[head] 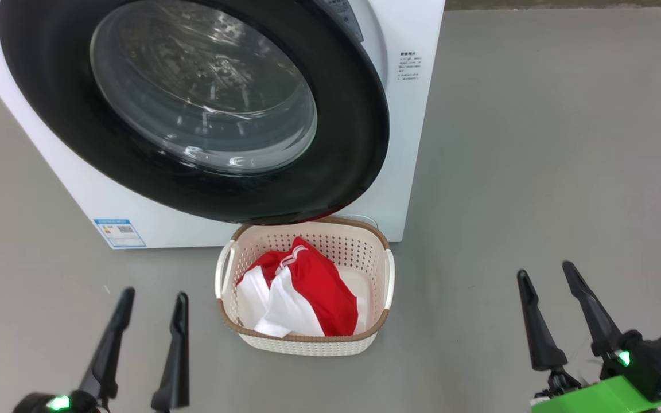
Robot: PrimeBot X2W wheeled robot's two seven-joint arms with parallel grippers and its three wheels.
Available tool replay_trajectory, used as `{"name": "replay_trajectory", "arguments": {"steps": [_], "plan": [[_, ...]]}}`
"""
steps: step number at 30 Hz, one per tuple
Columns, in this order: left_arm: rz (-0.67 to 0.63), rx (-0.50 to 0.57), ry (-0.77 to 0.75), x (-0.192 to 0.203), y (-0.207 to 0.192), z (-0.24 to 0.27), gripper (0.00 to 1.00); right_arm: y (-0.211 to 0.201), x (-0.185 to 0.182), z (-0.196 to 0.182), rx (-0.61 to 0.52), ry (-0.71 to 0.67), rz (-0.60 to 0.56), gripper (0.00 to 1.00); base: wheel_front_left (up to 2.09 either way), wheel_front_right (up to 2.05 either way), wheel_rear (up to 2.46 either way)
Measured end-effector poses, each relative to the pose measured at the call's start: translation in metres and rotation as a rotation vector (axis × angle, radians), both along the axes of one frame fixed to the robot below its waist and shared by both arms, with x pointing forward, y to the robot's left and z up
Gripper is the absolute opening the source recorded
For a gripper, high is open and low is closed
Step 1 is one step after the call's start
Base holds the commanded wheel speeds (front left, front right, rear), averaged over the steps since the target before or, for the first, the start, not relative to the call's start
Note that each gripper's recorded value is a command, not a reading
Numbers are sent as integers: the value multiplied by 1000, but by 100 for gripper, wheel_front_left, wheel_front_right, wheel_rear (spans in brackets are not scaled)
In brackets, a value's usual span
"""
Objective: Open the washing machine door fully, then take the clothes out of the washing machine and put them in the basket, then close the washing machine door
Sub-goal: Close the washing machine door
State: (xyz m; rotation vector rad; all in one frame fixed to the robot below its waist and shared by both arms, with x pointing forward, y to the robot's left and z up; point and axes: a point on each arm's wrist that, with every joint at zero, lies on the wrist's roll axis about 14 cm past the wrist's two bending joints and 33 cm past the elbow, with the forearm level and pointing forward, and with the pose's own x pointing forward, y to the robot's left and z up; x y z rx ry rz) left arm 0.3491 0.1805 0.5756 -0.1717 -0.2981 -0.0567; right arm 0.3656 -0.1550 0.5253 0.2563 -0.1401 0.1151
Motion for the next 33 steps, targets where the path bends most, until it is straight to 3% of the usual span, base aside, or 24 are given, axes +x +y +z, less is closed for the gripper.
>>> {"name": "replay_trajectory", "arguments": {"steps": [7, 33], "plan": [[46, 19, 47, -5, 10, -15, 100, -2, -3, 2, -84, -11, -4, 100, 0, 0, 0], [50, 27, 137, -7, 7, -43, 100, -6, -3, -2, -86, 2, -12, 100, 0, 0, 0]]}}
